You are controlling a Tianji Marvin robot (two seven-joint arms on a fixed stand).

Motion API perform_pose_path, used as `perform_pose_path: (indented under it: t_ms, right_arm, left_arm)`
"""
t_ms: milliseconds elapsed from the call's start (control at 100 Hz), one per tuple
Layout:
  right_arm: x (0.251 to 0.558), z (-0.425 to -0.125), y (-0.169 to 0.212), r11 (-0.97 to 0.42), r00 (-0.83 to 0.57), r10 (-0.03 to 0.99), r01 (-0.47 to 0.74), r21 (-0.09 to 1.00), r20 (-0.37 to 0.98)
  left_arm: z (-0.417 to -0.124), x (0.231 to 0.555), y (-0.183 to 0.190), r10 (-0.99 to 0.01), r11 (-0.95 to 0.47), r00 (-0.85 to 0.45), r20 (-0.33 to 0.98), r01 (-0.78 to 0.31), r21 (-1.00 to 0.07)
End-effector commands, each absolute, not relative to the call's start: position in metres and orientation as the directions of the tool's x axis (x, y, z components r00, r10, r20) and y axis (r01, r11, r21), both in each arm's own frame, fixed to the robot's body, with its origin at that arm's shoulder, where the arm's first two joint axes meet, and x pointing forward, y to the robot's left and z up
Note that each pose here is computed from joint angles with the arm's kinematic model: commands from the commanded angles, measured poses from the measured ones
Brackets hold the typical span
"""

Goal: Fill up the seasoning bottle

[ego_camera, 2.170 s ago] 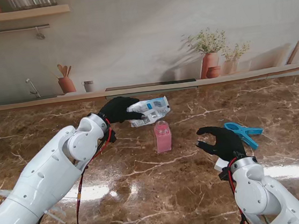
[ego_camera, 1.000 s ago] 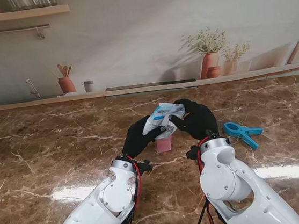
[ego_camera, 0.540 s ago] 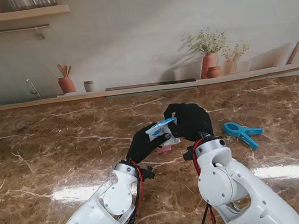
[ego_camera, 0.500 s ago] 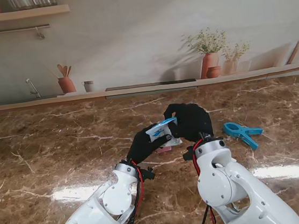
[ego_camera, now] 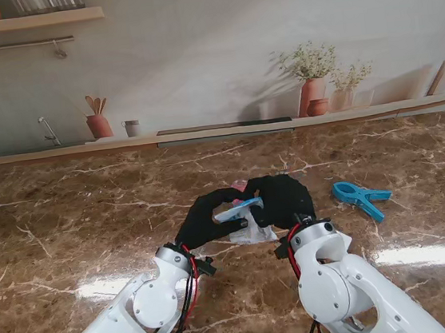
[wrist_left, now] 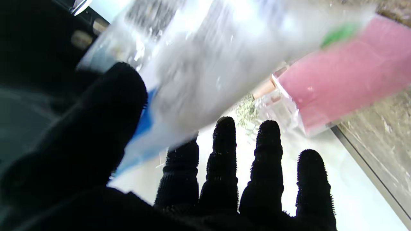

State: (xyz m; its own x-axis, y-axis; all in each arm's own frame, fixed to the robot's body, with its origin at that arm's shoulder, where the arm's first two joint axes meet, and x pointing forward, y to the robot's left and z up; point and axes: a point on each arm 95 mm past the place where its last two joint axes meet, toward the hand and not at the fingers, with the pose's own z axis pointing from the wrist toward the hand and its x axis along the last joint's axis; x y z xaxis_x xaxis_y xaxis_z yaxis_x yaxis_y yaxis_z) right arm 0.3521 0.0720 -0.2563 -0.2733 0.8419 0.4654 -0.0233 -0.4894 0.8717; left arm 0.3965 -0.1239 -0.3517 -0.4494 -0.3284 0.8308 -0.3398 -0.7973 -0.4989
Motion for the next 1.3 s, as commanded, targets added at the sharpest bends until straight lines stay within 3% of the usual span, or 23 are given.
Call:
perform_pose_path:
  t_ms: [0,120,330,590,840,1060,1290]
  right_arm:
    - [0.348,-0.267,0.069,-0.478,-0.256,0.846,0.023,0.878,0.467]
    - [0.345,-0.278,0.070,-0.471,-0.248,0.842,0.095,0.877,0.479]
    - [0.339,-0.299,0.077,-0.493,-0.234,0.811,0.217,0.842,0.536]
    - [0.331,-0.329,0.076,-0.533,-0.164,0.780,0.332,0.778,0.604]
    - [0.324,-0.353,0.068,-0.478,-0.139,0.798,0.447,0.756,0.587]
    - [0.326,-0.371,0.068,-0.443,-0.140,0.825,0.442,0.780,0.548]
    - [0.333,-0.393,0.078,-0.489,-0.144,0.828,0.289,0.823,0.542]
  left_arm:
    - [-0.354,0.392,-0.119,-0.337,-0.800,-0.447,0.829,-0.327,-0.502]
    - [-0.349,0.389,-0.115,-0.348,-0.793,-0.460,0.816,-0.320,-0.519]
    - [-0.352,0.381,-0.110,-0.338,-0.721,-0.425,0.840,-0.457,-0.521]
    - [-0.367,0.374,-0.100,-0.369,-0.670,-0.344,0.863,-0.545,-0.504]
    - [-0.384,0.376,-0.099,-0.407,-0.622,-0.298,0.863,-0.602,-0.501]
    - [-0.397,0.380,-0.104,-0.428,-0.610,-0.304,0.851,-0.598,-0.520]
    - [-0.401,0.380,-0.105,-0.435,-0.589,-0.313,0.844,-0.609,-0.530]
